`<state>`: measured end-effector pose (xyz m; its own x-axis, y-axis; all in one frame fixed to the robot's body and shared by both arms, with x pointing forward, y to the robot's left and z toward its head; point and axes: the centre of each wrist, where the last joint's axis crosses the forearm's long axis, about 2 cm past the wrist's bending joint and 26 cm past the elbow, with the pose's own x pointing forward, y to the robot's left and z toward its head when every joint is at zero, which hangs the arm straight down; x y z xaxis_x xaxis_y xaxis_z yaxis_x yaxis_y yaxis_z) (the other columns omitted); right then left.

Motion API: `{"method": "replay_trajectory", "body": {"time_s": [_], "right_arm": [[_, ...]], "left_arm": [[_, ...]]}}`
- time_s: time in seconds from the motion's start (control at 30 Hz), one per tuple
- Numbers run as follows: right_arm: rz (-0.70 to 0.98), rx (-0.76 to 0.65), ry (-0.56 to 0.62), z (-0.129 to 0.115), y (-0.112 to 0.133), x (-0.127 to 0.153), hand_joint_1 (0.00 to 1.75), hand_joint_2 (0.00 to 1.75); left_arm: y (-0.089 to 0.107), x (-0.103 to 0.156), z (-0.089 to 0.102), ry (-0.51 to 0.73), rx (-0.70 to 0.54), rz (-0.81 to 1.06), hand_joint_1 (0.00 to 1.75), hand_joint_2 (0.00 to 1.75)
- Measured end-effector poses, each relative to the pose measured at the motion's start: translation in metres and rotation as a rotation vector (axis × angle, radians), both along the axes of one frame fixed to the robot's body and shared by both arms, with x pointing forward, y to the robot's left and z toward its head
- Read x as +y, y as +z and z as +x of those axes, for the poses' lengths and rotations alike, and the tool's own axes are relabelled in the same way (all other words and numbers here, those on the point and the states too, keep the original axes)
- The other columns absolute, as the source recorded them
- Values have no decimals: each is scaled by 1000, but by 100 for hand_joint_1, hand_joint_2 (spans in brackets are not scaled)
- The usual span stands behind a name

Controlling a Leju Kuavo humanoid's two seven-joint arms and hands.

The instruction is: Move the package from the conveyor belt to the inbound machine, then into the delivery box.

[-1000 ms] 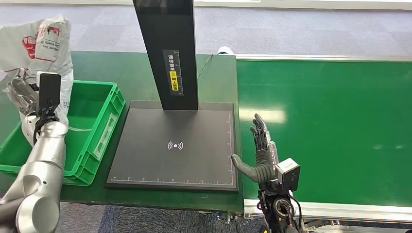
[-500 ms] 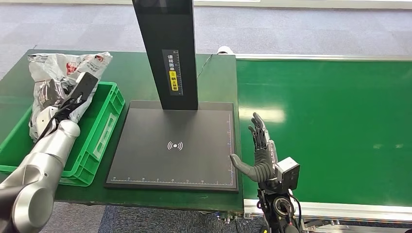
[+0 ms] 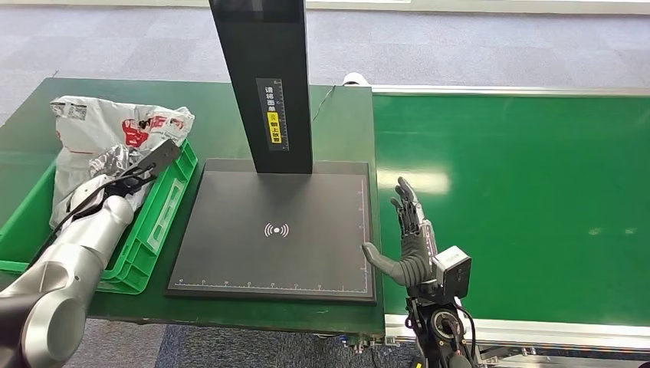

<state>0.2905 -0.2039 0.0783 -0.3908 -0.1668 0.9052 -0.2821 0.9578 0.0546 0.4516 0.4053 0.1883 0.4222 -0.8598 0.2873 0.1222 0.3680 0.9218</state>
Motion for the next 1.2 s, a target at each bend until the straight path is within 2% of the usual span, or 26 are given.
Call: {"method": "replay_trajectory", "body": {"time_s": [0.27,0.3,0.4,0.43,0.57,0.7,0.83,1.0,1.13,1.2], "right_arm": [[-3,-6,2,5,3,0,0,175],[-4,-7,2,5,3,0,0,175],[-5,-8,2,6,3,0,0,175],[-5,-8,2,6,4,0,0,175],[-7,-9,-1,6,4,0,0,175],[-9,-7,-1,6,4,1,0,175],[-9,-6,-2,6,4,1,0,175],[-10,-3,-5,5,3,1,0,175],[-11,0,-9,4,2,0,0,175],[-12,2,-15,3,1,0,0,175]], "left_arm": [[5,-1,3,-93,103,-24,156,175],[6,-2,4,-101,107,-24,138,175],[9,-2,6,-114,111,-22,22,175],[9,-2,6,-119,108,-22,0,175],[12,-2,7,-139,58,-40,0,175],[20,-2,10,-143,-93,-92,0,175],[24,-4,12,-142,-174,-128,0,175],[35,0,13,-134,-459,-251,0,175],[45,8,13,-117,-626,-346,0,175],[50,12,13,-113,-759,-416,0,175]]}}
